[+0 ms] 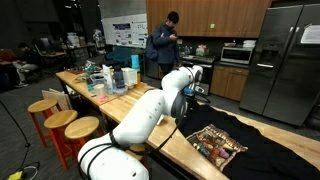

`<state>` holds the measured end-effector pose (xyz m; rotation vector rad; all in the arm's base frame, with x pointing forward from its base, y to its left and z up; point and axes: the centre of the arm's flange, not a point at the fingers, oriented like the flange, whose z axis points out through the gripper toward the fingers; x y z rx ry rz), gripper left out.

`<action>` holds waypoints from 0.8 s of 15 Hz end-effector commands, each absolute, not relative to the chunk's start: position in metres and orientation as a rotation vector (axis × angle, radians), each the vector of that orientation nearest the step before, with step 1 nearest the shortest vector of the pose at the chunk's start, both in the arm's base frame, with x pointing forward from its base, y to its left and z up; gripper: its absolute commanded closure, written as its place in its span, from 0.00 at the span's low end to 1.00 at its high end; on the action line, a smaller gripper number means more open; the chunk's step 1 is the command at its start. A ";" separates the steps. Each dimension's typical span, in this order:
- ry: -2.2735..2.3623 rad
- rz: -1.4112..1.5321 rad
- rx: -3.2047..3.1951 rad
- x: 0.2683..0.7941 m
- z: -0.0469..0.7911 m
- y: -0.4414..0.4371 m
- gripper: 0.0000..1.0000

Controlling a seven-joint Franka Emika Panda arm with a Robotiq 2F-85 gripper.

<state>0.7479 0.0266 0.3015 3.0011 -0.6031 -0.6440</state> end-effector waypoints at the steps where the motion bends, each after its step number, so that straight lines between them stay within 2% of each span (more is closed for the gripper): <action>1: -0.584 -0.719 3.032 0.776 0.294 0.011 0.00; 8: -0.575 -0.784 3.024 0.777 0.277 -0.001 0.00; 9: -0.576 -0.789 3.023 0.774 0.277 -0.001 0.25; 10: -0.574 -0.787 3.025 0.775 0.278 -0.001 0.26; 12: -0.567 -0.786 3.033 0.774 0.281 0.000 0.38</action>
